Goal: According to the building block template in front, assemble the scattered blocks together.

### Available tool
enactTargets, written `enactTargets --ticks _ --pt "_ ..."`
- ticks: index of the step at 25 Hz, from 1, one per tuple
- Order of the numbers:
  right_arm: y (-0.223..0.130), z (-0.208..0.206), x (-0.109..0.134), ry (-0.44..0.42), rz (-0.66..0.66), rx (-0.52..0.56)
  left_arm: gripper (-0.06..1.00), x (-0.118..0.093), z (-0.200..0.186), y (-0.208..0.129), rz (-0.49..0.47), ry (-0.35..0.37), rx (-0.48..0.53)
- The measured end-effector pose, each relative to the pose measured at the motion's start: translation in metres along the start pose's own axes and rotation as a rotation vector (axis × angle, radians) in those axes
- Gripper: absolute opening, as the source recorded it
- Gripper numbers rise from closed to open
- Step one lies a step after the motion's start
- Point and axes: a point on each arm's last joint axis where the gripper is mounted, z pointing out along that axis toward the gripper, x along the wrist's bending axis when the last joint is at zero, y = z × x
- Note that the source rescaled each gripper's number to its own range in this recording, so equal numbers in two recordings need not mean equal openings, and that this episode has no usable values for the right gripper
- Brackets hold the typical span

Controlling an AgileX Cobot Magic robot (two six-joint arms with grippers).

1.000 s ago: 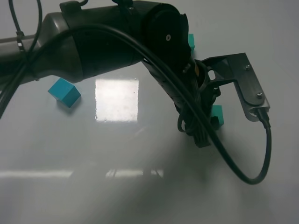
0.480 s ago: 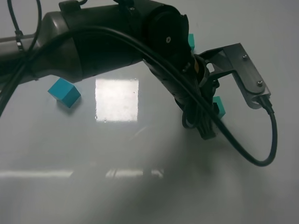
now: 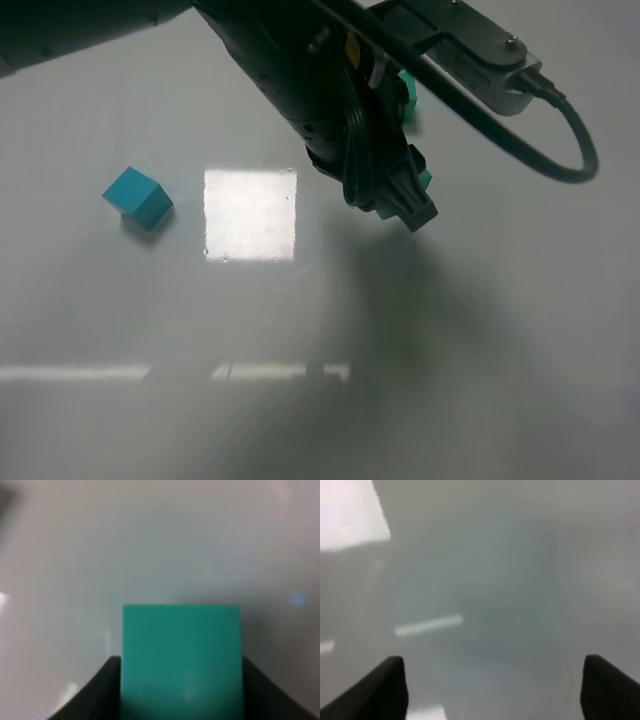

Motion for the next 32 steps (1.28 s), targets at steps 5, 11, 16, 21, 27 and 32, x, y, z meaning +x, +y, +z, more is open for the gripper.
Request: enactTargets --ticks 5,11,16,21,27,32 --pt "0.000 0.000 0.000 0.000 0.000 0.000 0.00 0.008 -0.034 -0.004 -0.131 0.029 0.006" --pt "0.000 0.000 0.000 0.000 0.000 0.000 0.00 0.025 -0.067 -0.012 -0.253 0.160 0.003" --pt "0.000 0.000 0.000 0.000 0.000 0.000 0.00 0.039 -0.083 -0.015 -0.302 0.293 -0.014" --pt "0.000 0.000 0.000 0.000 0.000 0.000 0.00 0.055 -0.090 -0.020 -0.332 0.371 -0.020" --pt "0.000 0.000 0.000 0.000 0.001 0.000 0.00 0.095 -0.087 -0.039 -0.386 0.411 0.039" --pt "0.000 0.000 0.000 0.000 0.001 0.000 0.00 0.118 -0.085 -0.054 -0.377 0.380 0.081"
